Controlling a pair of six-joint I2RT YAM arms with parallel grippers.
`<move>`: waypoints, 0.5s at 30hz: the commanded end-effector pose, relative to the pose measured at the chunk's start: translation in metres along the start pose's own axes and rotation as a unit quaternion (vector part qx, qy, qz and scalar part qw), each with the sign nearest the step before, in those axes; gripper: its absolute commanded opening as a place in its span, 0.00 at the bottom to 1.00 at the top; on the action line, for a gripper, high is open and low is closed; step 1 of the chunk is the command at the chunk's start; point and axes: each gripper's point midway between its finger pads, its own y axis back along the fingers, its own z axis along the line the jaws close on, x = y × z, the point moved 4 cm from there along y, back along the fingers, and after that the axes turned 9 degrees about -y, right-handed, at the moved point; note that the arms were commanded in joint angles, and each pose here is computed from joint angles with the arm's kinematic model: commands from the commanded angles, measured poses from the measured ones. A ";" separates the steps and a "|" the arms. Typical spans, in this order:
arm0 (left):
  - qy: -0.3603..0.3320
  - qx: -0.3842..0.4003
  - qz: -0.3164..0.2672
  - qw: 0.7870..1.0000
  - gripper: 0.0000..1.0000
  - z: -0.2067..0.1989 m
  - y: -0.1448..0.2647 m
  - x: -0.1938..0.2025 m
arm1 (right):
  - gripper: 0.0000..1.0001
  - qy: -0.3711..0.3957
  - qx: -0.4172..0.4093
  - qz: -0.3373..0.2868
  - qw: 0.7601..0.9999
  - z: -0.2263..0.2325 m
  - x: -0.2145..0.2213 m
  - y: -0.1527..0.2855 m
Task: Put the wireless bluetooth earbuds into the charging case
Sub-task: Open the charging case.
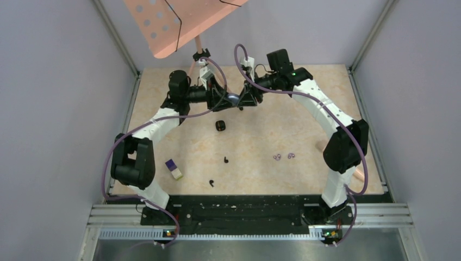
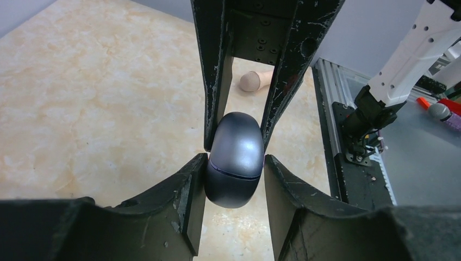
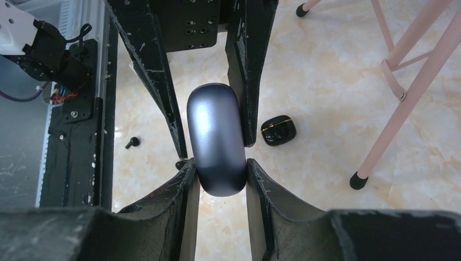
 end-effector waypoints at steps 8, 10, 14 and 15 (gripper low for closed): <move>0.001 0.002 -0.015 1.000 0.49 -0.002 0.001 -0.003 | 0.09 0.029 0.004 -0.037 0.999 0.014 -0.027 0.012; 0.002 0.002 -0.015 1.000 0.47 -0.001 0.001 -0.003 | 0.09 0.028 0.003 -0.037 0.999 0.015 -0.026 0.011; 0.006 0.003 -0.016 1.000 0.43 0.001 0.003 -0.003 | 0.09 0.025 0.003 -0.038 0.999 0.014 -0.027 0.011; 0.008 0.002 -0.016 1.000 0.45 0.002 0.003 -0.003 | 0.09 0.026 0.003 -0.040 0.999 0.015 -0.028 0.011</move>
